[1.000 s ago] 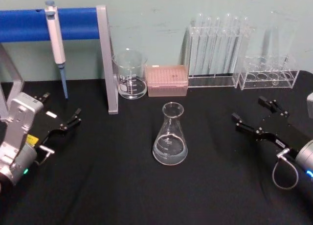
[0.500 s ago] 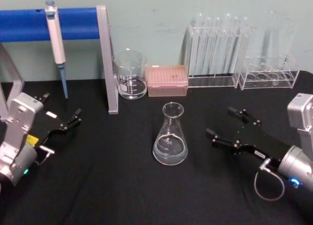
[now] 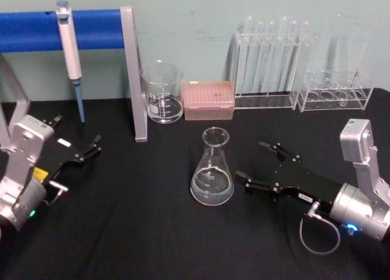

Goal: Grasp the erlenmeyer flask with one hand, shake it three times, then place it back.

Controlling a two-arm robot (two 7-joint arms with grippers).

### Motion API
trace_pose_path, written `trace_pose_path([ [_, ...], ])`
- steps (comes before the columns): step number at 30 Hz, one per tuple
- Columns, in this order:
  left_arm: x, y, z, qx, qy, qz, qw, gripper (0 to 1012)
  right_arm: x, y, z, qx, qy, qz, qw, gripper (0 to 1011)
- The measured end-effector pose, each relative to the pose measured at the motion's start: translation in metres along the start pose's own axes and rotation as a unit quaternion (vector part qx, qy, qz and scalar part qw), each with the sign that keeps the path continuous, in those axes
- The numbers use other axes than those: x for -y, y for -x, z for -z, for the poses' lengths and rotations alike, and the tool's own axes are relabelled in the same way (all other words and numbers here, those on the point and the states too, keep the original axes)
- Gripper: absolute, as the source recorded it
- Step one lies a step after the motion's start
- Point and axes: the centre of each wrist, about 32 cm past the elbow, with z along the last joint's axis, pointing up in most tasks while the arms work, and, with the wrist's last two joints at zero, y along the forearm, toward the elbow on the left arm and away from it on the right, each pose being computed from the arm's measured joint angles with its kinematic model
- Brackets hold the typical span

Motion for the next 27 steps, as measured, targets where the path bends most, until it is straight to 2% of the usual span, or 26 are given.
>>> trace_pose_path([
  [15,0.0,0.0,0.0,0.0,0.0,0.0,1.0,1001,-0.028,-0.009,0.0,-0.005,-0.003,-0.034,0.9994,1003],
  [27,0.0,0.0,0.0,0.0,0.0,0.0,1.0,1001,-0.053,-0.018,0.001,-0.019,-0.005,-0.052,0.9985,1003],
])
